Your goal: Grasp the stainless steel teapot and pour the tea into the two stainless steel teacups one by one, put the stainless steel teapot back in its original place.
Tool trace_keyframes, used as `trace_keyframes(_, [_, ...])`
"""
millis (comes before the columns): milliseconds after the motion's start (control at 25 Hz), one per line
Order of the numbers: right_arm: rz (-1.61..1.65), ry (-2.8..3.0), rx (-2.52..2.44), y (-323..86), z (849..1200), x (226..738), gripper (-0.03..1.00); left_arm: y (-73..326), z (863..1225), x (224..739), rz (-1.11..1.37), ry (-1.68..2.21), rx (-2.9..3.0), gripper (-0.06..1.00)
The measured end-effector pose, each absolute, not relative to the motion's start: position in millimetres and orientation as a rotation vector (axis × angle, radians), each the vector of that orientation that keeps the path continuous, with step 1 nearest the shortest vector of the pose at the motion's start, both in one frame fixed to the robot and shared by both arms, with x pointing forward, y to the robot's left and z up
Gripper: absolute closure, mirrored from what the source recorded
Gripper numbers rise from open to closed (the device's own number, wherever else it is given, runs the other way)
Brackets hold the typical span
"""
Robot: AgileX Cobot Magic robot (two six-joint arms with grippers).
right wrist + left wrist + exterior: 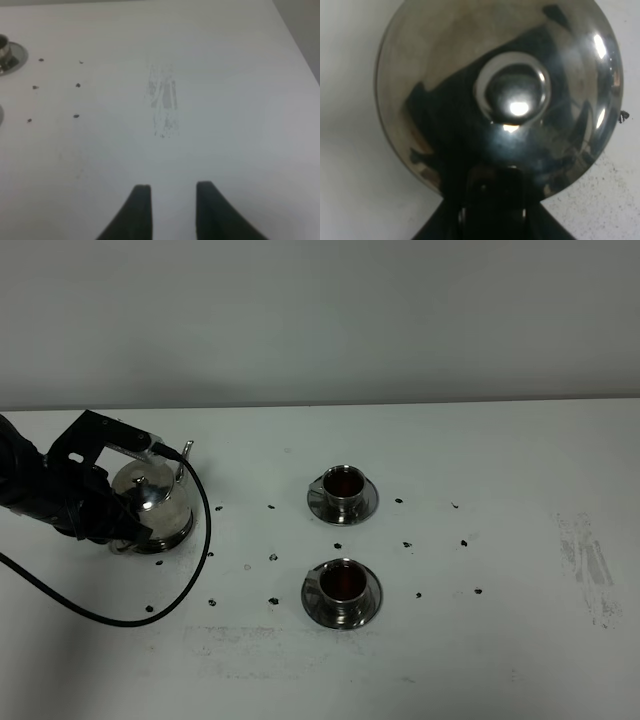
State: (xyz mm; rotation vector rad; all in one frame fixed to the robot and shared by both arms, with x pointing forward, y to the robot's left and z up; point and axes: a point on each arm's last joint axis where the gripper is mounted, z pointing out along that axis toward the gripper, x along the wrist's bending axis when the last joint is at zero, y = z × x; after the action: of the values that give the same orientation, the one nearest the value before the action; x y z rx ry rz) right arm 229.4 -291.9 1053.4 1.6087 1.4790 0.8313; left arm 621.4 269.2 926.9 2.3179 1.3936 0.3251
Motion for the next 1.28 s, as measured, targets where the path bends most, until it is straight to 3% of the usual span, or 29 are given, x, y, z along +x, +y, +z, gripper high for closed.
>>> trace_keyframes(480, [0.831, 1.479, 1.609, -291.9, 1053.4, 229.4, 0.76, 268.1, 927.3, 621.6, 0.313, 1.41, 2.292, 0.72])
trace_keyframes(840, [0.831, 1.479, 1.609, -291.9, 1053.4, 229.4, 0.76, 268.0, 927.7, 622.2, 0.315, 1.414, 2.283, 0.61])
trace_keyframes(1280, [0.831, 1.479, 1.609, -291.9, 1053.4, 229.4, 0.76, 267.9, 935.3, 621.3, 0.333, 1.404, 2.275, 0.6])
